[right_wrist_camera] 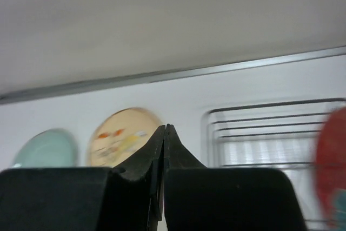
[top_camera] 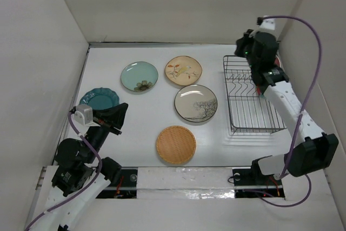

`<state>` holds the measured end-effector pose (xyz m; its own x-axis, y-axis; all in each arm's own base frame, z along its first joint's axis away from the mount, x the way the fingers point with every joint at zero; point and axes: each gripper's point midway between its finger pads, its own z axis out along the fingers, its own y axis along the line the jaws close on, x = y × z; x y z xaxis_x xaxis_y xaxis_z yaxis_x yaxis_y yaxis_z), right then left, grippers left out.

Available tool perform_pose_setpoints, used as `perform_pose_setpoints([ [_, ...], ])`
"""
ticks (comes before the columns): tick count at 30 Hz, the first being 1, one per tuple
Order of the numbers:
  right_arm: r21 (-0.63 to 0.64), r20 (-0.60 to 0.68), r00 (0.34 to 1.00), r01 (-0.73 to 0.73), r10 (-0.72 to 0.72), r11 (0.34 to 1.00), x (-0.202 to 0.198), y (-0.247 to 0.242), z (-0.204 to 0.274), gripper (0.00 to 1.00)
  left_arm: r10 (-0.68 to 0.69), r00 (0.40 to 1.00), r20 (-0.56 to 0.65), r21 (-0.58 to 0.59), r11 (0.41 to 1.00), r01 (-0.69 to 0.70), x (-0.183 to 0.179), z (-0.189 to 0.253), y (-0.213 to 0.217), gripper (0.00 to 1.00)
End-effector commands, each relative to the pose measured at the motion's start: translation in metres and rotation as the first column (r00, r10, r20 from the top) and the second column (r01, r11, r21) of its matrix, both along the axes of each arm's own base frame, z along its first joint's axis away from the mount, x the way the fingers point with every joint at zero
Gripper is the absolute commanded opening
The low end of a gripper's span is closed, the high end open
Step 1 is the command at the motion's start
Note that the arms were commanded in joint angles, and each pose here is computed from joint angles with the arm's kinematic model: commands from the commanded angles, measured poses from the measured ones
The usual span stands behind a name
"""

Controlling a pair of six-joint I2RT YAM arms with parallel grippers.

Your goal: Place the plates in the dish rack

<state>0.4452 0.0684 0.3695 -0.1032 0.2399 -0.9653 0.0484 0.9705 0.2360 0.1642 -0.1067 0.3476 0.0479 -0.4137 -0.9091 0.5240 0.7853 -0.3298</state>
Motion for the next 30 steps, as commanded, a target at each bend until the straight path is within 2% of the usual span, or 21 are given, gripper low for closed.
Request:
perform_pose_setpoints([
  [1,0.181,0.008,0.973,-0.229,0.231,0.957,0.001,0.106,-0.033,0.00,0.004,1.000,-0.005,-0.004,1.000,-0.004,0.007,0.003,-0.004,0.00],
  [2,0.199,-0.029,0.964,-0.254,0.264,0.947,0.006,0.129,-0.058,0.00,0.008,1.000,-0.014,-0.001,1.000,-0.008,0.009,0.001,-0.005,0.00],
  [4,0.269,-0.037,0.927,-0.350,0.372,0.898,-0.001,0.189,-0.073,0.06,0.025,0.999,-0.036,0.008,1.000,-0.024,0.016,-0.003,-0.005,0.00],
  [5,0.278,-0.091,0.910,-0.366,0.404,0.888,0.003,0.214,-0.103,0.09,0.029,0.999,-0.044,0.012,1.000,-0.029,0.018,-0.004,-0.006,0.04],
  [8,0.349,-0.092,0.867,-0.433,0.491,0.831,-0.004,0.281,-0.118,0.33,0.058,0.996,-0.067,0.024,0.998,-0.057,0.026,-0.009,-0.004,0.19],
  [9,0.379,-0.140,0.851,-0.426,0.506,0.822,-0.001,0.302,-0.150,0.45,0.066,0.995,-0.071,0.027,0.998,-0.064,0.028,-0.010,-0.004,0.22],
  [10,0.402,-0.134,0.834,-0.448,0.535,0.799,-0.003,0.320,-0.157,0.46,0.074,0.994,-0.078,0.032,0.997,-0.072,0.031,-0.012,-0.003,0.24],
  [11,0.459,-0.121,0.771,-0.514,0.625,0.724,-0.017,0.376,-0.169,0.47,0.099,0.991,-0.090,0.039,0.995,-0.096,0.036,-0.014,-0.001,0.28],
  [12,0.460,-0.121,0.771,-0.515,0.626,0.723,-0.017,0.376,-0.169,0.47,0.099,0.991,-0.090,0.039,0.995,-0.096,0.036,-0.014,-0.001,0.28],
  [13,0.477,-0.124,0.736,-0.544,0.665,0.691,-0.035,0.403,-0.174,0.51,0.113,0.989,-0.095,0.038,0.993,-0.110,0.038,-0.014,0.001,0.28],
  [15,0.492,-0.140,0.705,-0.560,0.695,0.667,-0.042,0.439,-0.192,0.52,0.120,0.987,-0.102,0.038,0.992,-0.117,0.040,-0.015,0.001,0.29],
  [16,0.506,-0.140,0.675,-0.580,0.725,0.638,-0.058,0.461,-0.196,0.54,0.123,0.987,-0.104,0.037,0.992,-0.120,0.041,-0.016,0.001,0.29],
  [17,0.503,-0.200,0.654,-0.571,0.729,0.649,-0.063,0.474,-0.230,0.54,0.126,0.986,-0.109,0.041,0.992,-0.123,0.042,-0.017,0.001,0.29],
  [18,0.519,-0.161,0.644,-0.589,0.747,0.619,-0.063,0.491,-0.213,0.54,0.130,0.985,-0.111,0.041,0.991,-0.126,0.043,-0.017,0.001,0.29],
  [19,0.542,-0.163,0.623,-0.591,0.765,0.597,-0.073,0.506,-0.218,0.54,0.130,0.985,-0.111,0.041,0.991,-0.126,0.043,-0.017,0.001,0.30],
  [23,0.603,-0.166,0.598,-0.568,0.785,0.560,-0.076,0.538,-0.234,0.55,0.123,0.987,-0.105,0.038,0.992,-0.120,0.042,-0.015,0.001,0.30],
  [24,0.610,-0.187,0.588,-0.558,0.787,0.562,-0.081,0.546,-0.252,0.55,0.123,0.987,-0.104,0.037,0.992,-0.120,0.042,-0.015,0.001,0.30],
  [25,0.627,-0.163,0.593,-0.555,0.788,0.547,-0.078,0.552,-0.243,0.55,0.123,0.987,-0.103,0.036,0.992,-0.120,0.042,-0.015,0.001,0.30],
  [28,0.638,-0.206,0.592,-0.522,0.779,0.566,-0.079,0.561,-0.267,0.56,0.132,0.987,-0.092,0.029,0.991,-0.130,0.041,-0.010,0.003,0.30],
  [30,0.660,-0.202,0.586,-0.511,0.785,0.551,-0.085,0.568,-0.270,0.56,0.126,0.988,-0.092,0.029,0.992,-0.124,0.040,-0.011,0.002,0.31],
])
